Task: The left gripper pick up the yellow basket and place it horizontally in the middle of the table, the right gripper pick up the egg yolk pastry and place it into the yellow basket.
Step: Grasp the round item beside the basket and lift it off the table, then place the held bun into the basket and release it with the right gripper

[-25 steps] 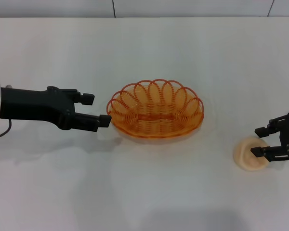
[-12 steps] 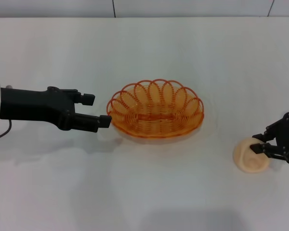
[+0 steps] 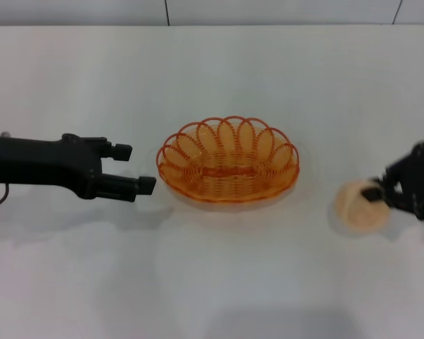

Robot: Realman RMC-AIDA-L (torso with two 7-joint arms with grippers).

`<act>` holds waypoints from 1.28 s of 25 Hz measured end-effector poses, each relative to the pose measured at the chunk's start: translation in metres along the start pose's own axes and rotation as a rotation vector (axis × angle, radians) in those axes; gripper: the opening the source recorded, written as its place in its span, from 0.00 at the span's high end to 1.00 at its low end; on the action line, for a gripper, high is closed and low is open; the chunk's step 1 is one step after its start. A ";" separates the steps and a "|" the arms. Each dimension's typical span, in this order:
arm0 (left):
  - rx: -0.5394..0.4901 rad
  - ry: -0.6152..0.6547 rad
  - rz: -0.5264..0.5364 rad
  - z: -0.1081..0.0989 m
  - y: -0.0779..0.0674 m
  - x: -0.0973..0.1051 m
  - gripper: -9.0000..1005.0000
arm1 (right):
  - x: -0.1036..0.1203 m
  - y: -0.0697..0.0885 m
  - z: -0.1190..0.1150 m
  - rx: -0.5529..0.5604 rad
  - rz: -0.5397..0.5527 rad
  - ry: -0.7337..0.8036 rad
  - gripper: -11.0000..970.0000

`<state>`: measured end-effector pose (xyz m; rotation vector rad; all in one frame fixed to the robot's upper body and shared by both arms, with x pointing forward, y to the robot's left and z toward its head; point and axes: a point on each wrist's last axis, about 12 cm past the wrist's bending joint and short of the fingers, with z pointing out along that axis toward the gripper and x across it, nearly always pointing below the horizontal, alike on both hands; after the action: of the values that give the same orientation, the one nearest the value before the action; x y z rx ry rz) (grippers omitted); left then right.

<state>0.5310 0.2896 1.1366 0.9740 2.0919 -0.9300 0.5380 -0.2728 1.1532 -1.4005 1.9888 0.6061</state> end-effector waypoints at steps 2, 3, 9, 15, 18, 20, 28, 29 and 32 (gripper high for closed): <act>-0.001 0.002 0.004 -0.001 0.000 0.003 0.11 | -0.013 0.001 -0.005 0.010 -0.015 -0.040 0.90; -0.001 0.004 0.006 -0.002 0.000 0.004 0.11 | -0.018 0.002 -0.006 0.012 -0.024 -0.055 0.91; -0.001 0.006 0.025 -0.003 -0.001 0.010 0.11 | -0.054 0.001 0.014 0.019 -0.096 -0.085 0.95; 0.002 0.004 0.033 -0.002 -0.002 0.010 0.11 | -0.084 -0.003 0.056 0.044 -0.175 -0.082 0.95; 0.000 0.003 0.035 -0.002 -0.001 0.011 0.11 | -0.093 -0.004 0.073 0.049 -0.196 -0.078 0.95; 0.000 0.003 0.036 -0.002 -0.001 0.011 0.11 | -0.098 -0.004 0.084 0.052 -0.206 -0.080 0.95; -0.011 -0.014 0.041 -0.005 0.000 0.011 0.11 | -0.105 -0.004 0.101 0.074 -0.214 -0.098 0.95; -0.012 -0.015 0.042 -0.005 0.000 0.011 0.11 | -0.106 -0.004 0.102 0.075 -0.216 -0.099 0.94; -0.012 -0.015 0.045 -0.005 0.000 0.011 0.11 | -0.107 -0.002 0.104 0.070 -0.225 -0.096 0.90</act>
<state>0.5237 0.2979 1.1306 1.0009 2.0518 -0.8986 0.5893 -0.1326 1.1569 -1.4970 1.7311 0.4878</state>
